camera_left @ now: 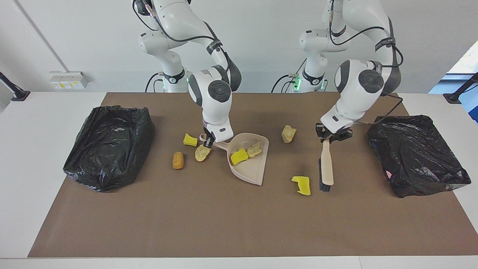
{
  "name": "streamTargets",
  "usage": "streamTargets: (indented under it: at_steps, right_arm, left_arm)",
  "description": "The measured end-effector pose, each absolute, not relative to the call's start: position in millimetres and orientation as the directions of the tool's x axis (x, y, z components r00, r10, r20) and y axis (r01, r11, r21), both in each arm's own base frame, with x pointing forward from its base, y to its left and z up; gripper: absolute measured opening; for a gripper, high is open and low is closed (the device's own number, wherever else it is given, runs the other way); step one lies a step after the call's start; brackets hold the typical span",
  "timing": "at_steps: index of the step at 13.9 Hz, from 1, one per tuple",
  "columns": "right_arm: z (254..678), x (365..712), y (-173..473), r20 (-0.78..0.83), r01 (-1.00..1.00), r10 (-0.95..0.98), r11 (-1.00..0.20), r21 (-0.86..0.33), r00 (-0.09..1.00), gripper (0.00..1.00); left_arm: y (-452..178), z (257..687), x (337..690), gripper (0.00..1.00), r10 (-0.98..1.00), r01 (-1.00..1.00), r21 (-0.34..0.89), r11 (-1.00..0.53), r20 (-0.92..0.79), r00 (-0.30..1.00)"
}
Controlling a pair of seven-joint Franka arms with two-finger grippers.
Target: Sweep and dump trash in bin
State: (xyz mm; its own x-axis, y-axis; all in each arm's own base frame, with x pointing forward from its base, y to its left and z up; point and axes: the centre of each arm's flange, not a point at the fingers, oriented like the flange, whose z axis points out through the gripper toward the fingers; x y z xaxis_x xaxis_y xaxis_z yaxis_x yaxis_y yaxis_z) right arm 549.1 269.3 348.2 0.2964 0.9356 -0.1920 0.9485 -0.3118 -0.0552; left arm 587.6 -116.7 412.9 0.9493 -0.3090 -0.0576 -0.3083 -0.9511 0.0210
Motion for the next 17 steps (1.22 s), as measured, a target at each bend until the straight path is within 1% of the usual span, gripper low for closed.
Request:
streamTargets:
  at_steps: [2,3,4,6,8,10,13,17]
  right_arm:
    - [348.2,548.4,269.2,-0.190,0.949,0.936,-0.311,-0.054,0.296,0.32]
    - [348.3,548.3,269.3,-0.190,0.949,0.936,-0.311,-0.054,0.296,0.32]
    - [348.3,548.2,269.2,-0.190,0.949,0.936,-0.311,-0.054,0.296,0.32]
    - [348.3,548.2,269.2,-0.190,0.949,0.936,-0.311,-0.054,0.296,0.32]
    - [348.3,548.2,269.2,-0.190,0.949,0.936,-0.311,-0.054,0.296,0.32]
    - [348.3,548.2,269.2,-0.190,0.949,0.936,-0.311,-0.054,0.296,0.32]
    - [348.2,548.2,269.2,-0.190,0.949,0.936,-0.311,-0.054,0.296,0.32]
    - [348.2,548.2,269.2,-0.190,0.949,0.936,-0.311,-0.054,0.296,0.32]
  left_arm:
    - [-110.3,404.0,619.1,0.27,-0.314,-0.315,0.000,-0.949,-0.049,0.948]
    - [-107.1,394.5,627.7,0.27,-0.319,-0.320,-0.003,-0.947,-0.058,0.946]
    - [-104.8,381.5,632.5,0.27,-0.330,-0.331,0.002,-0.944,-0.076,0.941]
    - [-107.0,356.8,630.4,0.27,-0.354,-0.354,0.019,-0.935,-0.135,0.926]
    - [-112.7,345.9,620.7,0.27,-0.403,-0.403,0.045,-0.914,-0.206,0.891]
    - [-123.6,345.2,609.7,0.27,-0.449,-0.448,0.070,-0.892,-0.264,0.854]
    - [-156.2,347.2,588.2,0.27,-0.526,-0.519,0.115,-0.847,-0.331,0.784]
    - [-224.0,345.9,538.1,0.27,-0.619,-0.612,0.157,-0.775,-0.378,0.688]
